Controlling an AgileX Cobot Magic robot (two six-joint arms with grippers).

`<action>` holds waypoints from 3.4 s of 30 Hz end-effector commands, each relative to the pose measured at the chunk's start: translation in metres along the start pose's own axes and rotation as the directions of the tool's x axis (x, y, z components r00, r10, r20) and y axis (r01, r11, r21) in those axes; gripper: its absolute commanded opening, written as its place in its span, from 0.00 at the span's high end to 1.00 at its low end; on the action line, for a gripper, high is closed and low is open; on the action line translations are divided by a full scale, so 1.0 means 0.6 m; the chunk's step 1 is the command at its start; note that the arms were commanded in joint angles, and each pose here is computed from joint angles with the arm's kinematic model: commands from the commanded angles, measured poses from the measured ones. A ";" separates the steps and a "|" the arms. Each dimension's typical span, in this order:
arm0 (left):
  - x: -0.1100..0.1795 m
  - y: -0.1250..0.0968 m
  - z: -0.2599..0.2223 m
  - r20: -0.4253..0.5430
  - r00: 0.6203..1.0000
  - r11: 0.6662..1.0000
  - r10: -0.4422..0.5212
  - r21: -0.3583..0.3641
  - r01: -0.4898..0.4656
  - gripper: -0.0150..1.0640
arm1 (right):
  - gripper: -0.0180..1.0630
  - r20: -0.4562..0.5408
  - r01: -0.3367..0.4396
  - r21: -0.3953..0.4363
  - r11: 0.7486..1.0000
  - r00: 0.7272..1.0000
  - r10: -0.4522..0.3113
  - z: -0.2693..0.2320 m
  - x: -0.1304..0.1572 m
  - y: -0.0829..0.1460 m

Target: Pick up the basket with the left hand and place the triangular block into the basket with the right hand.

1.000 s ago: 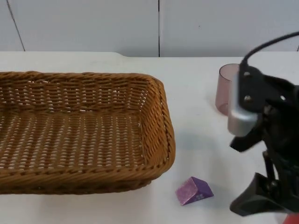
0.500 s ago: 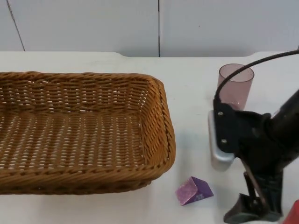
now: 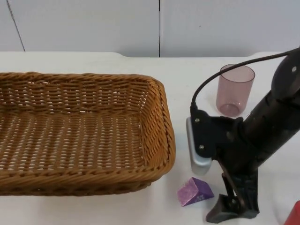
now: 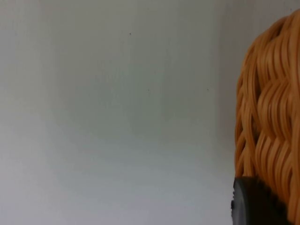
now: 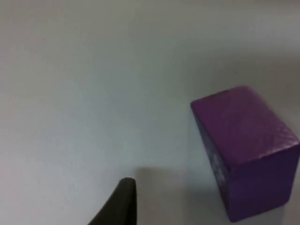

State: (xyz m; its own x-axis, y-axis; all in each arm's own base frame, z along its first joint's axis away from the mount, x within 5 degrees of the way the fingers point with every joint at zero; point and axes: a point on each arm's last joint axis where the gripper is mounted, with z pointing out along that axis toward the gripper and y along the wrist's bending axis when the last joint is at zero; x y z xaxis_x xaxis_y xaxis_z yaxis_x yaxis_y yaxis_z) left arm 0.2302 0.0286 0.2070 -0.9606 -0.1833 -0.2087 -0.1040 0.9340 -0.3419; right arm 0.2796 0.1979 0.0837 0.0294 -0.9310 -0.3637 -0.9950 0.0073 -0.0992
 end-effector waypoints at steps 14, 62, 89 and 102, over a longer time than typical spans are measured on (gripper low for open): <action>0.002 -0.004 -0.004 0.004 1.000 0.999 -0.024 0.024 0.024 0.99 | 0.96 0.018 0.005 -0.007 1.000 1.000 -0.004 0.001 -0.015 0.006; 0.002 -0.005 -0.004 0.001 1.000 0.999 -0.027 0.030 0.027 0.99 | 0.98 0.214 -0.506 0.156 0.849 0.856 0.471 -0.360 -0.134 0.007; 0.000 -0.010 -0.005 0.019 0.999 0.997 -0.046 0.059 0.045 0.99 | 0.28 0.277 -0.337 0.137 0.932 0.916 0.290 -0.142 -0.300 0.007; -0.012 -0.003 0.000 0.078 0.995 0.998 -0.061 0.037 0.058 0.99 | 0.28 0.558 -0.431 0.255 0.865 0.796 0.232 -0.422 -0.292 0.048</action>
State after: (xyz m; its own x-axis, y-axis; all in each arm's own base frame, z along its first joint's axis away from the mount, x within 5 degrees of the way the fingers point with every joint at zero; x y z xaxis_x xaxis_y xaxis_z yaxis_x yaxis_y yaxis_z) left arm 0.2354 0.0292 0.2071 -0.9431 -0.2219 -0.2476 -0.1255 0.9272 -0.3529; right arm 0.2250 0.2774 0.3681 -0.1444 -0.5520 -0.8212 -0.8598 0.4808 -0.1720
